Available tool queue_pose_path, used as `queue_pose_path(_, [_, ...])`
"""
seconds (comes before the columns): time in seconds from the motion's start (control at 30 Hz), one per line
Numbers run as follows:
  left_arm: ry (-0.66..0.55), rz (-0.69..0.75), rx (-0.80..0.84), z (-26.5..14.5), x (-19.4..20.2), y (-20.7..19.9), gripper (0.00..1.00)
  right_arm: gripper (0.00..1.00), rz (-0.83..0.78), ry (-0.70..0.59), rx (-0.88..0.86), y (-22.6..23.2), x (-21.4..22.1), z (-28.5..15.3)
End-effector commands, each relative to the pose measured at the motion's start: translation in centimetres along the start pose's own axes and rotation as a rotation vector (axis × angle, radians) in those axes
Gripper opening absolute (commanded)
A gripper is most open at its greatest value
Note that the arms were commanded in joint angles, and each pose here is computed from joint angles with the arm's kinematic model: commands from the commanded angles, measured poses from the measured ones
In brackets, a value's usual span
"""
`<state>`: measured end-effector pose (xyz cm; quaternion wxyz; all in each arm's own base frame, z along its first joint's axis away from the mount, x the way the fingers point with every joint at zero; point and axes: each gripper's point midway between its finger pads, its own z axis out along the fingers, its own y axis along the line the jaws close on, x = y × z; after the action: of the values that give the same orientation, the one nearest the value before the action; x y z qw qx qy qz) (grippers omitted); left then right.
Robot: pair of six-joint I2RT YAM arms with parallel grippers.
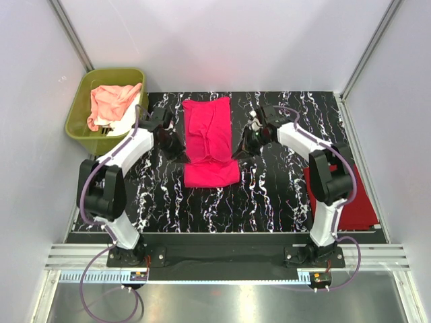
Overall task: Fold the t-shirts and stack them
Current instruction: Fold the tshirt
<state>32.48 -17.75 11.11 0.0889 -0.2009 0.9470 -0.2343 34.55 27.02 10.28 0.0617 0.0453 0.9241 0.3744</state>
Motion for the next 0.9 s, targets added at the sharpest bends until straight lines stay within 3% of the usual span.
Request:
queue_pose_path(0.0, [-0.032,0.004,0.054,-0.3,-3.5,-1.9,0.00,0.00,-0.041,-0.001,-0.011,0.8,-3.0,-0.5])
queue_pose_path(0.47, [-0.052,-0.076,0.061,2.6,-10.0,-1.9,0.00,0.00,-0.030,0.014,-0.090,0.5,-8.9,2.2])
queue_pose_path(0.87, [-0.028,-0.116,0.060,4.3,-12.0,-1.3,0.00,0.00,-0.003,0.009,-0.137,0.9,-11.9,3.1])
